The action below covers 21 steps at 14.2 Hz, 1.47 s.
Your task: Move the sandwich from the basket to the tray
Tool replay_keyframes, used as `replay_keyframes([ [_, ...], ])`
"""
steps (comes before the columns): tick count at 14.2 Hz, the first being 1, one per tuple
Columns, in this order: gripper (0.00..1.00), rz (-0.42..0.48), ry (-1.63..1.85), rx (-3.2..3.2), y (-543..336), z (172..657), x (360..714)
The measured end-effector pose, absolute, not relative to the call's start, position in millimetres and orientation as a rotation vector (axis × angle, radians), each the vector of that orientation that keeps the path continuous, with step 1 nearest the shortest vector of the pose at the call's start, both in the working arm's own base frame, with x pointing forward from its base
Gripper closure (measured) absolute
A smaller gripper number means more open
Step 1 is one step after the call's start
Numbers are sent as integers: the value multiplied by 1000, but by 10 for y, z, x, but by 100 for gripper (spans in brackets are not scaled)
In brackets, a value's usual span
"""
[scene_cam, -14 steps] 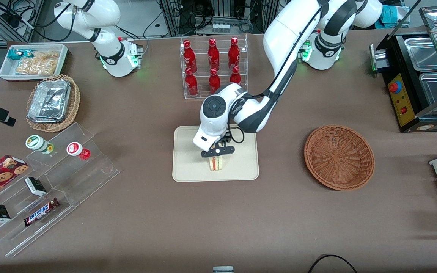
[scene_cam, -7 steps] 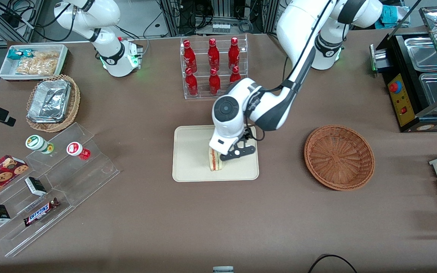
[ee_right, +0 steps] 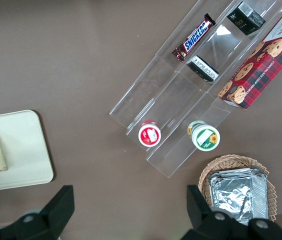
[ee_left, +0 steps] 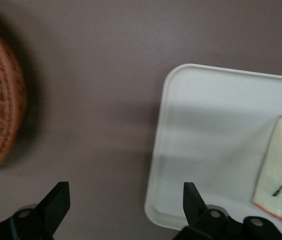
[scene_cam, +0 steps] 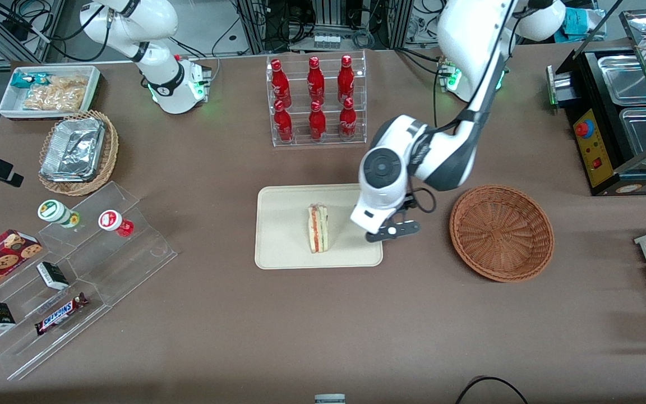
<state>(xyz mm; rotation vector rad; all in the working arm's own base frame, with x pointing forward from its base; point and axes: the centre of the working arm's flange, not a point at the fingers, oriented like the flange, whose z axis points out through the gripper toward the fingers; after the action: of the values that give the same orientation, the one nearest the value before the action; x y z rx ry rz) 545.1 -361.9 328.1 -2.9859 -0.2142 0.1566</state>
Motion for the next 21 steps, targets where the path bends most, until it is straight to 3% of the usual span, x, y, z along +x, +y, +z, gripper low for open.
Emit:
replay_keyframes([
  [2, 0, 169, -170, -2990, -3245, 3470, 5472],
  [7, 0, 306, -56, -3000, -2380, 4322, 5393],
  [13, 0, 365, 46, -3067, -1782, 5220, 5178],
  [21, 0, 328, -13, -3109, -1323, 5467, 5320],
])
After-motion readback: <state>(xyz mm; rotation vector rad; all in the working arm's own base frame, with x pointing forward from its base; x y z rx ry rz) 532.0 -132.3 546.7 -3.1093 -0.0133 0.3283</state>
